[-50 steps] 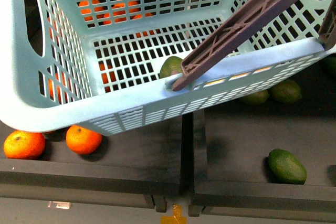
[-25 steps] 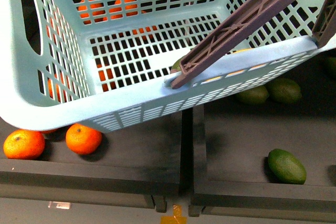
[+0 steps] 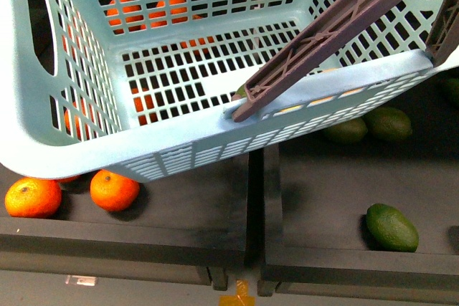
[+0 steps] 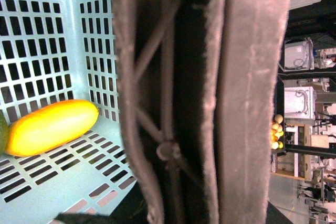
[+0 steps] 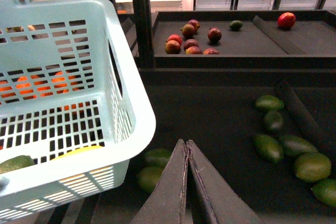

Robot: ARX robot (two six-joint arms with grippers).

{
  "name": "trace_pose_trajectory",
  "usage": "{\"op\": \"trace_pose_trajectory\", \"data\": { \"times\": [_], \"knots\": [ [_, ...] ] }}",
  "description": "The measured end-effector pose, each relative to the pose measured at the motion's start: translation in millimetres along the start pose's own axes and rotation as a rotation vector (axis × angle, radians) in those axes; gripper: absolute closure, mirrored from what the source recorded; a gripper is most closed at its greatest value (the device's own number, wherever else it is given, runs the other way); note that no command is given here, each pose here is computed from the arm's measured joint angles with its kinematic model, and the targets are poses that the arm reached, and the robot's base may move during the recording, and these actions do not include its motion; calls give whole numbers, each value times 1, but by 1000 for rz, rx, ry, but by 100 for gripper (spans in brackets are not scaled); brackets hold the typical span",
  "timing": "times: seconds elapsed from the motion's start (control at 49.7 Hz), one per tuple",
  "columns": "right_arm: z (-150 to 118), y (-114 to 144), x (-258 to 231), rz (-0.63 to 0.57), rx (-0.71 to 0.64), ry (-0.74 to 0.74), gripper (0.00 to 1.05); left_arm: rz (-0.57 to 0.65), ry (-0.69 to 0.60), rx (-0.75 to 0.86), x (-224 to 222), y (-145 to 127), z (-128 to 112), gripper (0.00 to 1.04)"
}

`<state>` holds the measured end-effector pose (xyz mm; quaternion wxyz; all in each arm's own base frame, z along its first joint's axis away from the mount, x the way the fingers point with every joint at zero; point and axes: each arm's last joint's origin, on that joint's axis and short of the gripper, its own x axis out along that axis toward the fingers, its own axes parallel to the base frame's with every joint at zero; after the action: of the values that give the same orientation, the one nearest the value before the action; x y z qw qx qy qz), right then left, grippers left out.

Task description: Pick mango and avocado into basket

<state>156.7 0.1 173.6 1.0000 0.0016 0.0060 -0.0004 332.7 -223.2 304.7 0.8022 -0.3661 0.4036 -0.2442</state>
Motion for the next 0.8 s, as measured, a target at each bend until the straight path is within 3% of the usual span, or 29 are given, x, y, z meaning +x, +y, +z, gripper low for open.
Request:
{"op": "trace_pose_trajectory", "data": {
  "times": [0.141, 0.805],
  "knots": [
    [-11, 0, -10, 0, 0, 6, 103, -2, 3, 0, 0, 0, 0, 90],
    [-2, 0, -36, 2, 0, -29, 103, -1, 2, 0, 0, 0, 0, 90]
  ]
}}
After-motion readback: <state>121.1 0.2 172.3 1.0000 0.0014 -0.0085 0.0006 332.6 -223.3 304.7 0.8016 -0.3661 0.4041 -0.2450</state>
